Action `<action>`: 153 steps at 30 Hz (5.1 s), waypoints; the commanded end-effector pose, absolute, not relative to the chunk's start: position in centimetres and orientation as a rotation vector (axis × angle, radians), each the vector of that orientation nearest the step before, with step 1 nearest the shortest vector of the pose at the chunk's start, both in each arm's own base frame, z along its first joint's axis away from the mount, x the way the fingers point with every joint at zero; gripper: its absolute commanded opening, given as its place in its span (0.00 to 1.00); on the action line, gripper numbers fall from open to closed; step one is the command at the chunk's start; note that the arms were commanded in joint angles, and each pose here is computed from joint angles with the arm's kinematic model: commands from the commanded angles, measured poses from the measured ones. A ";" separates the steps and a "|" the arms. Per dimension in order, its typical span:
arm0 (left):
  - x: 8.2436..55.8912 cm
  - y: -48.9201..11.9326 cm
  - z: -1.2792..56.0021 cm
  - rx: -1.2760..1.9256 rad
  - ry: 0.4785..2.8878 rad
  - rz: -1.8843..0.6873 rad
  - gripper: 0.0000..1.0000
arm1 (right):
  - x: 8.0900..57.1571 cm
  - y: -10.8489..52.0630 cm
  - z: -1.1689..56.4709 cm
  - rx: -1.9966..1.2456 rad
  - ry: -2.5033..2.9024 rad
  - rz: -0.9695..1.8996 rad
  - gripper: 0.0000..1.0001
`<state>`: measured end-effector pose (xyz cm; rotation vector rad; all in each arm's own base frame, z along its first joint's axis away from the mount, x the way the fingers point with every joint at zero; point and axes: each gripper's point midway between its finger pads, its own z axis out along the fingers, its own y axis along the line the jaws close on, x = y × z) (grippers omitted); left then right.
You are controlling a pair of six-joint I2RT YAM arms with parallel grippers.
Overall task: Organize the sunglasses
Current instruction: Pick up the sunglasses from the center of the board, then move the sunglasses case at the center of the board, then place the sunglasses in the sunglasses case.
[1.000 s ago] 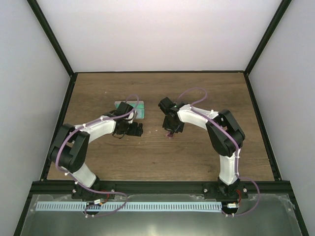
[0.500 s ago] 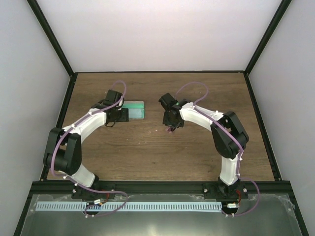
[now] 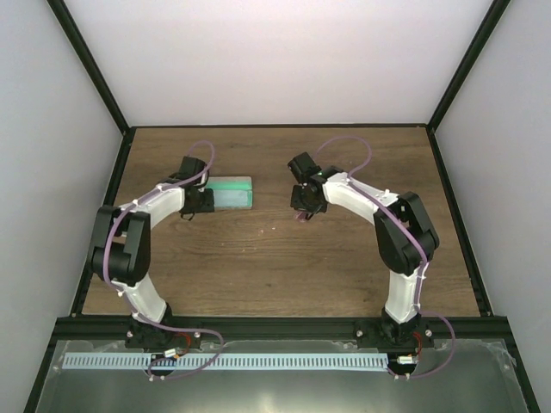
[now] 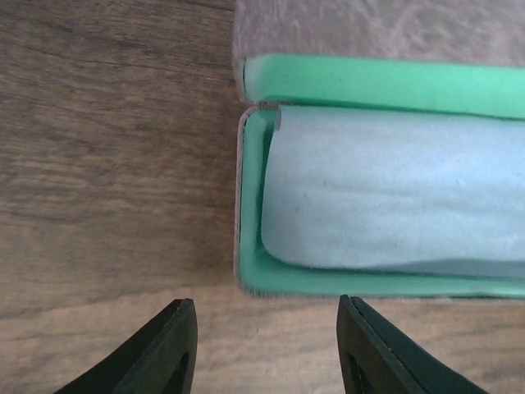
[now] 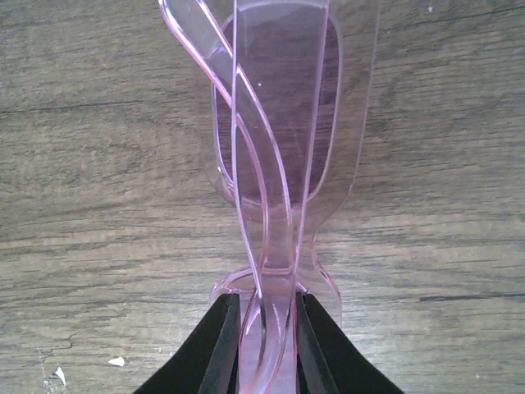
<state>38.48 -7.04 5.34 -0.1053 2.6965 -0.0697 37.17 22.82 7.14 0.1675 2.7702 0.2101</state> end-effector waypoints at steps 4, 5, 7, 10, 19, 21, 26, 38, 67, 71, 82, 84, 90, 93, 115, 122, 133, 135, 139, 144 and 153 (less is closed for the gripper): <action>41.4 -7.3 4.4 -0.092 2.680 -0.058 0.47 | 38.9 22.4 9.2 0.136 2.716 0.252 0.15; 41.7 -7.3 4.4 -0.095 2.679 -0.058 0.47 | 39.0 22.2 9.2 0.136 2.716 0.254 0.15; 42.1 -7.3 4.2 -0.096 2.683 -0.054 0.47 | 39.1 22.0 9.0 0.133 2.719 0.253 0.15; 42.7 -7.1 3.8 -0.096 2.688 -0.044 0.45 | 39.2 21.7 8.8 0.129 2.725 0.245 0.15; 43.0 -7.3 2.1 -0.070 2.724 -0.054 0.22 | 39.2 21.1 8.9 0.135 2.731 0.225 0.15; 42.7 -7.3 2.1 -0.046 2.725 -0.051 0.15 | 39.2 21.1 9.1 0.134 2.726 0.225 0.15; 41.9 -7.5 2.2 0.003 2.718 -0.067 0.04 | 39.1 20.8 9.7 0.144 2.713 0.219 0.15; 38.1 -14.1 4.0 0.297 2.657 -0.425 0.04 | 38.0 19.4 12.5 0.180 2.660 0.201 0.16; 35.1 -23.3 8.6 0.798 2.428 -0.559 0.82 | 28.5 26.0 20.3 -0.626 2.399 0.620 0.18; 34.5 -21.3 10.2 0.676 2.417 -0.561 0.95 | 27.8 28.7 20.1 -0.765 2.381 0.623 0.18; 36.1 -9.4 9.9 0.035 2.497 -0.403 0.96 | 26.0 33.1 15.7 -1.122 2.396 0.601 0.17; 36.1 -8.7 9.7 -0.003 2.501 -0.392 0.96 | 26.3 33.3 14.2 -1.160 2.414 0.578 0.17; 35.0 -8.7 8.4 -0.001 2.531 -0.402 0.97 | 28.3 32.7 10.4 -1.254 2.429 0.378 0.17; 35.3 -8.7 8.7 0.011 2.523 -0.400 0.97 | 29.2 32.4 8.9 -1.276 2.434 0.299 0.17; 35.3 -8.9 7.5 0.047 2.555 -0.400 0.98 | 30.4 31.2 3.9 -1.273 2.526 0.138 0.17; 35.4 -9.1 7.6 0.053 2.552 -0.413 0.98 | 30.0 31.2 4.4 -1.277 2.534 0.158 0.27; 35.3 -9.6 7.6 0.057 2.549 -0.449 0.98 | 29.9 31.5 8.9 -1.192 2.480 0.223 0.43; 35.3 -9.8 7.7 0.062 2.547 -0.462 0.98 | 30.1 31.6 10.6 -1.158 2.447 0.241 0.45; 35.0 -10.2 7.4 0.068 2.558 -0.464 0.98 | 29.9 32.5 13.3 -1.112 2.407 0.335 0.49; 34.0 -12.6 7.5 0.116 2.572 -0.569 0.75 | 31.6 32.3 16.6 -0.952 2.356 0.353 0.45; 25.5 -22.2 5.3 0.460 2.700 -0.790 0.38 | 36.7 29.2 15.3 -0.613 2.499 0.385 0.08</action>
